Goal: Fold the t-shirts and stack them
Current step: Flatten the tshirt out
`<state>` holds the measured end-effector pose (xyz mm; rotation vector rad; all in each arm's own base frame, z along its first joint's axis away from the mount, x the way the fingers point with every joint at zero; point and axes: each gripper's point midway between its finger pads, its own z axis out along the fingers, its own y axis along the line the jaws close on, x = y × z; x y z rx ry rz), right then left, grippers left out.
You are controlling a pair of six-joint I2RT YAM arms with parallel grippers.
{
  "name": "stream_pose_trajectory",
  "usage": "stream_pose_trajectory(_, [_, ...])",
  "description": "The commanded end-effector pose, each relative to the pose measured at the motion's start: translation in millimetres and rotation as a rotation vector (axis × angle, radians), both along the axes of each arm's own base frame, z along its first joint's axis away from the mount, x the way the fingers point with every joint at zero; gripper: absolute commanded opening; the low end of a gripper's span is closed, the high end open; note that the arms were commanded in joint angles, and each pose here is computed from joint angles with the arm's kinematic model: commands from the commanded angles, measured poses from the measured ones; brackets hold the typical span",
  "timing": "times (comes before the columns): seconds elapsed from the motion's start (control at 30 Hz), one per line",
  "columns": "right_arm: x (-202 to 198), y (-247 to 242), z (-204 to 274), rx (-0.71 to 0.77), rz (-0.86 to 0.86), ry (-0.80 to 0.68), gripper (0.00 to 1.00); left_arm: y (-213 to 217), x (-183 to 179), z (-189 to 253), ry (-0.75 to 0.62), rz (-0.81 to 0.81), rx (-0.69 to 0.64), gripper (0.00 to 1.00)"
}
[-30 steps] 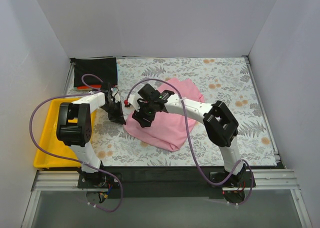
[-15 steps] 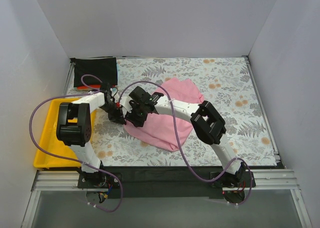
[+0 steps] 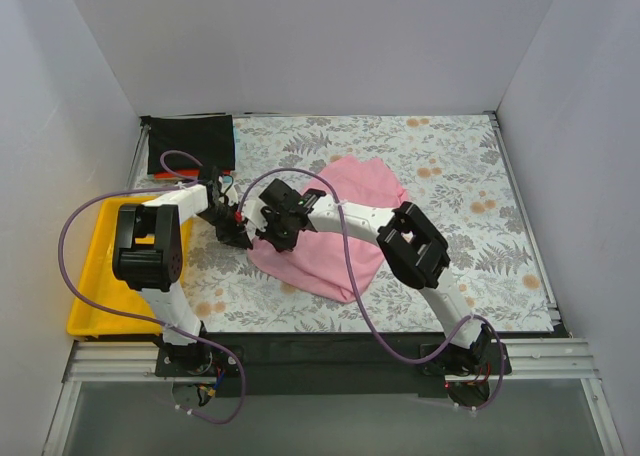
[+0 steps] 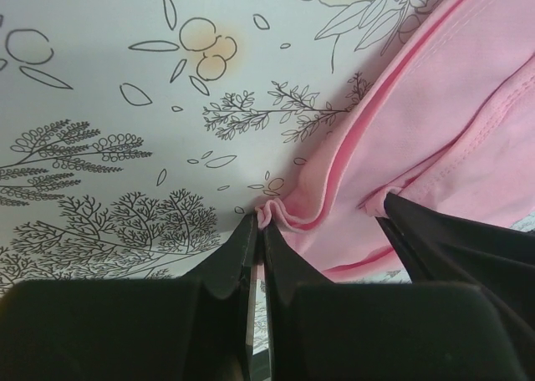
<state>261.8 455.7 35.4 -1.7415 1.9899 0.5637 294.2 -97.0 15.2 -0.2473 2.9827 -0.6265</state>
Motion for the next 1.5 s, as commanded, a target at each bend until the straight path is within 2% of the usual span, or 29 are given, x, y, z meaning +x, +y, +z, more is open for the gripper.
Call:
stream_pose_trajectory(0.0, [-4,-6,18,0.022,0.016,-0.008,0.01,7,-2,-9,0.022,0.004,0.028,0.00])
stream_pose_trajectory(0.13, [11,-41,80,0.104,-0.030,-0.044,0.01,10,0,-8,0.015,0.011,0.032,0.00])
stream_pose_trajectory(0.17, [22,-59,111,0.157,-0.056,-0.066,0.01,10,0,-6,0.011,0.009,0.032,0.00])
stream_pose_trajectory(0.2, [23,-77,114,0.155,-0.071,-0.061,0.01,10,0,-5,0.007,0.006,0.033,0.00])
stream_pose_trajectory(0.23, [34,-105,138,0.175,-0.097,-0.100,0.01,11,0,-3,-0.005,0.001,0.036,0.00])
stream_pose_trajectory(0.27, [35,-128,136,0.156,-0.116,-0.099,0.01,11,1,-1,-0.020,-0.002,0.035,0.00])
stream_pose_trajectory(0.3, [44,-165,155,0.169,-0.176,-0.137,0.01,12,0,0,-0.030,-0.005,0.040,0.00])
stream_pose_trajectory(0.4, [45,-230,154,0.109,-0.237,-0.179,0.01,15,1,1,-0.052,-0.002,0.057,0.00])
stream_pose_trajectory(0.43, [32,-259,135,0.041,-0.267,-0.135,0.01,17,0,1,-0.053,-0.001,0.071,0.00])
stream_pose_trajectory(0.5, [22,-313,134,-0.023,-0.310,-0.192,0.01,24,1,2,-0.061,-0.005,0.113,0.00])
stream_pose_trajectory(0.53, [1,-342,105,-0.117,-0.332,-0.149,0.01,28,2,3,-0.067,-0.005,0.131,0.00])
stream_pose_trajectory(0.57, [-7,-368,111,-0.131,-0.381,-0.195,0.01,30,3,5,-0.074,-0.004,0.144,0.00])
stream_pose_trajectory(0.63, [-34,-405,81,-0.249,-0.380,-0.190,0.01,35,2,6,-0.089,-0.003,0.173,0.00])
stream_pose_trajectory(0.67, [-41,-420,83,-0.271,-0.405,-0.234,0.01,37,1,7,-0.092,-0.003,0.184,0.00])
stream_pose_trajectory(0.73, [-62,-438,65,-0.362,-0.373,-0.220,0.01,39,-2,7,-0.097,-0.016,0.192,0.00])
stream_pose_trajectory(0.87, [-99,-447,50,-0.407,-0.330,-0.124,0.06,42,-8,7,-0.082,-0.044,0.203,0.00])
stream_pose_trajectory(0.9, [-105,-448,55,-0.403,-0.310,-0.111,0.18,41,-9,11,-0.098,-0.056,0.201,0.00])
stream_pose_trajectory(0.93, [-111,-447,55,-0.398,-0.297,-0.092,0.18,41,-10,11,-0.099,-0.064,0.197,0.00])
stream_pose_trajectory(0.97, [-108,-444,66,-0.376,-0.291,-0.107,0.38,41,-11,12,-0.103,-0.070,0.195,0.00])
stream_pose_trajectory(1.07, [-94,-425,97,-0.274,-0.293,-0.110,0.66,38,-13,12,-0.097,-0.086,0.179,0.00])
stream_pose_trajectory(1.1, [-91,-414,103,-0.217,-0.291,-0.093,0.68,38,-14,12,-0.098,-0.087,0.179,0.00])
stream_pose_trajectory(1.17, [-80,-401,108,-0.166,-0.293,-0.033,0.69,38,-14,14,-0.105,-0.095,0.174,0.00])
stream_pose_trajectory(1.23, [-64,-384,112,-0.092,-0.317,0.029,0.65,36,-14,15,-0.113,-0.101,0.167,0.00])
stream_pose_trajectory(1.27, [-57,-378,111,-0.067,-0.334,0.057,0.58,35,-13,16,-0.123,-0.108,0.159,0.00])
stream_pose_trajectory(1.37, [-29,-357,106,0.012,-0.410,0.173,0.46,30,-12,18,-0.128,-0.112,0.132,0.00])
stream_pose_trajectory(1.47, [-4,-343,99,0.054,-0.466,0.204,0.41,27,-13,18,-0.120,-0.096,0.111,0.00])
